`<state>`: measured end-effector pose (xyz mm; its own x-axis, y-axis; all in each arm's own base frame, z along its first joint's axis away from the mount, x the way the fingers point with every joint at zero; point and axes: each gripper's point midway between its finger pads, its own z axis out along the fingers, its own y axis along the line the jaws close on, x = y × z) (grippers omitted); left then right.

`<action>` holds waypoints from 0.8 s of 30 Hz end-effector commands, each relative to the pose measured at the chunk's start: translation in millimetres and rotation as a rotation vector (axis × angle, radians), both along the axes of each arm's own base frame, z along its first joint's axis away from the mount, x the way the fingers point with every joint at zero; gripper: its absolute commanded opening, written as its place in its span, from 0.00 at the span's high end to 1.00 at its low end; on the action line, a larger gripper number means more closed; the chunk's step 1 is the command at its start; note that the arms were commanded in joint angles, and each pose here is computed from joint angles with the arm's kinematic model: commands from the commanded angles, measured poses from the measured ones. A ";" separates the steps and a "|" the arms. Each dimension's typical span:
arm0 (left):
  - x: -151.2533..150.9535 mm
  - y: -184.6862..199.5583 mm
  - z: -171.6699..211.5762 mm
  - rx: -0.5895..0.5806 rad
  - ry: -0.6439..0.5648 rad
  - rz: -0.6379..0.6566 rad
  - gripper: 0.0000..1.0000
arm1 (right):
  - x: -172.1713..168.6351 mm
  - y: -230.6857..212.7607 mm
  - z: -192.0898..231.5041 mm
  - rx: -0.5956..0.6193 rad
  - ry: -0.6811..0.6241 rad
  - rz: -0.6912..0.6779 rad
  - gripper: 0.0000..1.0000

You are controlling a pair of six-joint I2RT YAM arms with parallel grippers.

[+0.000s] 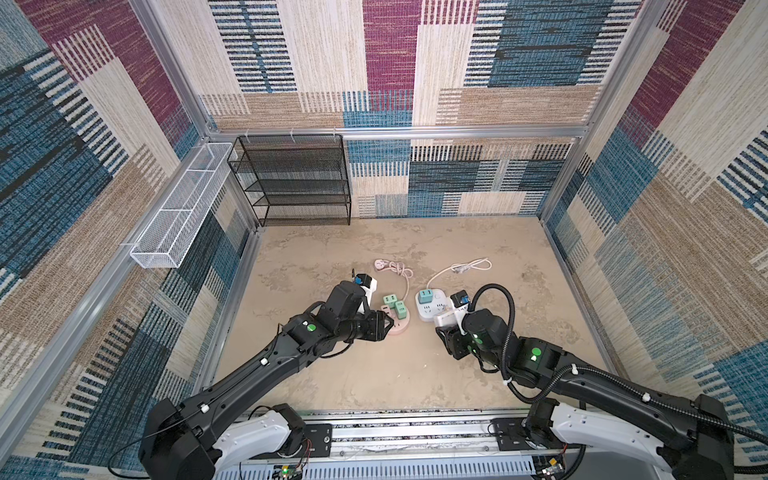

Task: Insert the plug
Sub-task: 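Lift the white charger with the right gripper toward the left gripper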

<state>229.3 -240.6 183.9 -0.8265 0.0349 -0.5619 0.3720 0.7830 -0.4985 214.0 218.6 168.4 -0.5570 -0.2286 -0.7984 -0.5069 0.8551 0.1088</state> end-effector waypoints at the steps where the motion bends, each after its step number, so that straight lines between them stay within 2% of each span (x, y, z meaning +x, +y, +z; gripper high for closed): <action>1: -5.5 -10.9 13.8 -0.085 -0.018 -0.049 0.46 | 0.2 19.9 21.4 0.043 -0.069 0.087 1.00; 7: -16.4 -15.5 23.8 -0.142 -0.033 -0.105 0.45 | -11.6 44.4 28.6 0.020 -0.090 0.212 1.00; 13: -25.2 -20.1 33.8 -0.190 -0.029 -0.147 0.44 | -10.6 56.8 22.6 -0.050 -0.064 0.258 1.00; 24: -39.0 -41.0 54.5 -0.378 0.017 -0.232 0.43 | -10.5 68.7 32.1 -0.053 -0.079 0.301 1.00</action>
<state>192.8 -271.2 222.9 -0.8238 0.0390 -0.5655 0.4981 0.5259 -0.6894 202.7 281.6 190.6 -0.4250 -0.4244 -0.7995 -0.7284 0.6848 0.0237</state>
